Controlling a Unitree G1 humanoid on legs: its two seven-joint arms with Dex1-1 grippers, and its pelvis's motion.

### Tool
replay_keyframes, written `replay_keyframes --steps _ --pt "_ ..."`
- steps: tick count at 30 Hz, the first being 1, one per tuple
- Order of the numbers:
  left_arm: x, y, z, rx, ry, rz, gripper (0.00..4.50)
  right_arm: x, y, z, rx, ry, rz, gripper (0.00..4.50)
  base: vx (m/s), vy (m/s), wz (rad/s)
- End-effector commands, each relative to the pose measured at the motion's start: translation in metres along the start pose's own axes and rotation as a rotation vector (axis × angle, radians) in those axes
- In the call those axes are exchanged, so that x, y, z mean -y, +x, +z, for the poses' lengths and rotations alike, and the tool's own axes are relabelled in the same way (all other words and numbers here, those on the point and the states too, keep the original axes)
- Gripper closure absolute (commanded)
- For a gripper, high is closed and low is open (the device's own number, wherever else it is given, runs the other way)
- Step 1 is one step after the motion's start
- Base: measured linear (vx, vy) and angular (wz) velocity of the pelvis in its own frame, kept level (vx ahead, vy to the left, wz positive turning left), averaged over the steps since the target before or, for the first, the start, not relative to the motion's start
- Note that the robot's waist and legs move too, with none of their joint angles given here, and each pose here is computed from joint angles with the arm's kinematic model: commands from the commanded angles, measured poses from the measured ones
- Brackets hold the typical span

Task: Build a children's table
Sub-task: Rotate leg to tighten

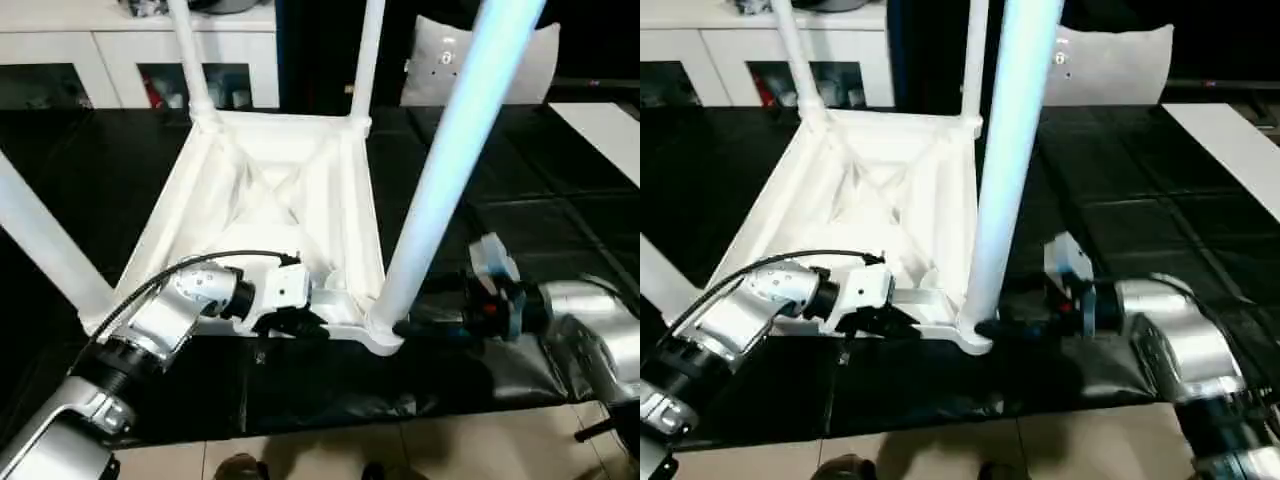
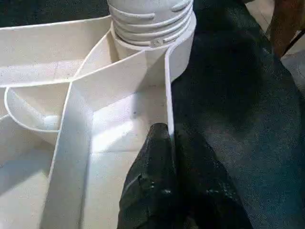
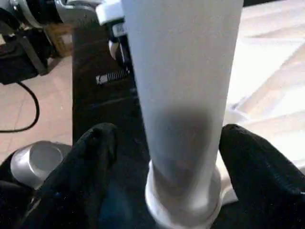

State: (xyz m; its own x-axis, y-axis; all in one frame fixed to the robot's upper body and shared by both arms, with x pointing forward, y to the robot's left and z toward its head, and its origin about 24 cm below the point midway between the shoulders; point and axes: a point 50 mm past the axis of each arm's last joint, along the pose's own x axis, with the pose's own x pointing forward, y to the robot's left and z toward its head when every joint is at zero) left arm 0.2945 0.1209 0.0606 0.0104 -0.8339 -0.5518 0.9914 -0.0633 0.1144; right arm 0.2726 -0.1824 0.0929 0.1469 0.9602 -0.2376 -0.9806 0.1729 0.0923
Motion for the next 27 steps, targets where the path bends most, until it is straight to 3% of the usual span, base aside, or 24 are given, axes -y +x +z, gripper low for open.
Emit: replay_keyframes --steps 1,14,18,22,24,27 --pt "-0.004 -0.003 0.013 0.067 0.055 0.005 4.5 0.003 0.002 0.0 -0.021 -0.007 0.013 1.11 0.0 0.0 0.0" --pt "-0.008 -0.008 0.008 0.098 0.019 0.033 4.5 0.01 0.006 0.001 -0.084 0.001 0.084 2.22 0.0 0.0 0.0" --pt "-0.017 -0.005 0.01 0.111 -0.059 0.157 4.5 0.004 0.009 -0.003 -0.062 0.041 0.088 2.5 0.0 0.0 0.0" --pt "-0.025 0.002 0.018 0.156 -0.131 0.272 4.5 0.004 0.022 -0.009 -0.031 0.07 -0.044 2.57 0.0 0.0 0.0" --pt "-0.028 0.008 0.023 0.165 -0.148 0.311 4.5 0.009 0.033 -0.012 -0.027 0.078 -0.201 2.59 0.0 0.0 0.0" --pt "-0.034 0.02 0.033 0.167 -0.18 0.379 4.5 0.021 0.052 -0.009 0.063 0.168 -0.453 2.6 0.0 0.0 0.0"
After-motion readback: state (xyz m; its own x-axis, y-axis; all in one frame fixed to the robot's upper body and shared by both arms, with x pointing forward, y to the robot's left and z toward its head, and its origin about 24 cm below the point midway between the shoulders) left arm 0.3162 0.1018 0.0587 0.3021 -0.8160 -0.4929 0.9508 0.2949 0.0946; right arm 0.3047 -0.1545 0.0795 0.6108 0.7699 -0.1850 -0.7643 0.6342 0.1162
